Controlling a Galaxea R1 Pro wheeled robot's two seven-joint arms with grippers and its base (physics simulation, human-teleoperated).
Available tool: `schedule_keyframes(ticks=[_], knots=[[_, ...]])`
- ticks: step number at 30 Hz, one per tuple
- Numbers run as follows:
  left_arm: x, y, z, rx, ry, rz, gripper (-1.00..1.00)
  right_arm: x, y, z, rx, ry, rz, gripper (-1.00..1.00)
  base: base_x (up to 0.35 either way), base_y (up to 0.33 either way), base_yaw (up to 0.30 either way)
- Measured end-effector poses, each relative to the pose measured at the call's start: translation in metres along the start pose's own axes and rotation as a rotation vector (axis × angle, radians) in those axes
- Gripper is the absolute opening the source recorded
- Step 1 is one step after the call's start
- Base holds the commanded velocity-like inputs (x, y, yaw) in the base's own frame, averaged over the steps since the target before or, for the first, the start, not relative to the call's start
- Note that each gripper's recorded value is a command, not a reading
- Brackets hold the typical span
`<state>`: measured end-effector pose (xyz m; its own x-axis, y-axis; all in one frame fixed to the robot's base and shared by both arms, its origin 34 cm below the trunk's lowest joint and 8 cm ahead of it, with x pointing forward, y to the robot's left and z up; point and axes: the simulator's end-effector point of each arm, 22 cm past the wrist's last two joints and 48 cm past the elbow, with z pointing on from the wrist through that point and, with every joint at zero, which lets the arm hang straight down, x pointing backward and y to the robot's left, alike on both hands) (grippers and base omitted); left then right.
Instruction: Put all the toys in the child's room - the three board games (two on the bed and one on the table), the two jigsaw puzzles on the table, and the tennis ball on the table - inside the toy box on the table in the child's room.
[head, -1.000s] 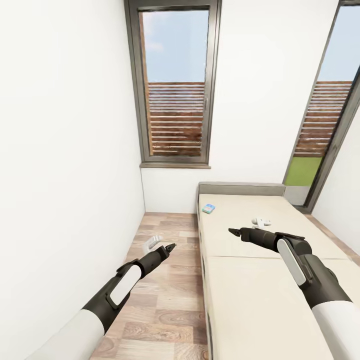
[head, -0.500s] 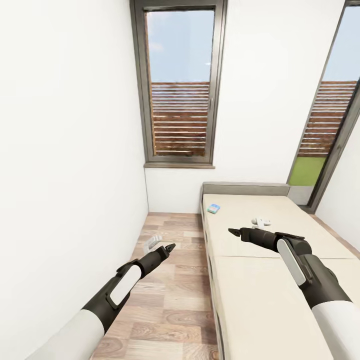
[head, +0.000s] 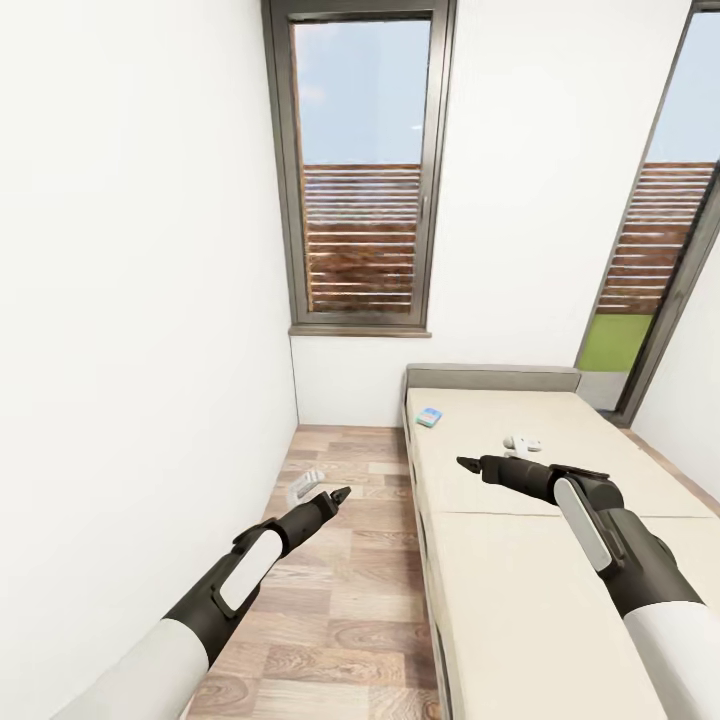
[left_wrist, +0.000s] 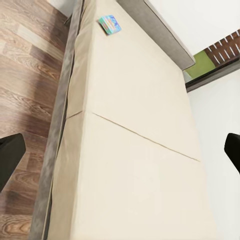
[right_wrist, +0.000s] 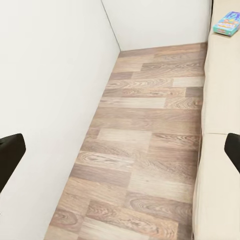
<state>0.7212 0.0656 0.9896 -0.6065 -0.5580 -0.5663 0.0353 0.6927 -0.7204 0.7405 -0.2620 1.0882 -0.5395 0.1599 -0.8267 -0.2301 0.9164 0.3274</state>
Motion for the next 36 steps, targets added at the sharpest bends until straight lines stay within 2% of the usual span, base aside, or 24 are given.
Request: schedule_keyframes(ticks=[20,36], knots=[[0.0000,0.0001,-0.0001,0.000,0.000,0.001,1.00,-0.0022,0.0007,-0.0009,-0.001,-0.005,-0.004,1.00,0.000,0.124,0.000],[0.0001,0.0002,-0.0001,0.000,0.000,0.001,1.00,-0.0029,0.0007,-0.0013,-0.001,-0.006,-0.004,1.00,0.000,0.032,0.000]])
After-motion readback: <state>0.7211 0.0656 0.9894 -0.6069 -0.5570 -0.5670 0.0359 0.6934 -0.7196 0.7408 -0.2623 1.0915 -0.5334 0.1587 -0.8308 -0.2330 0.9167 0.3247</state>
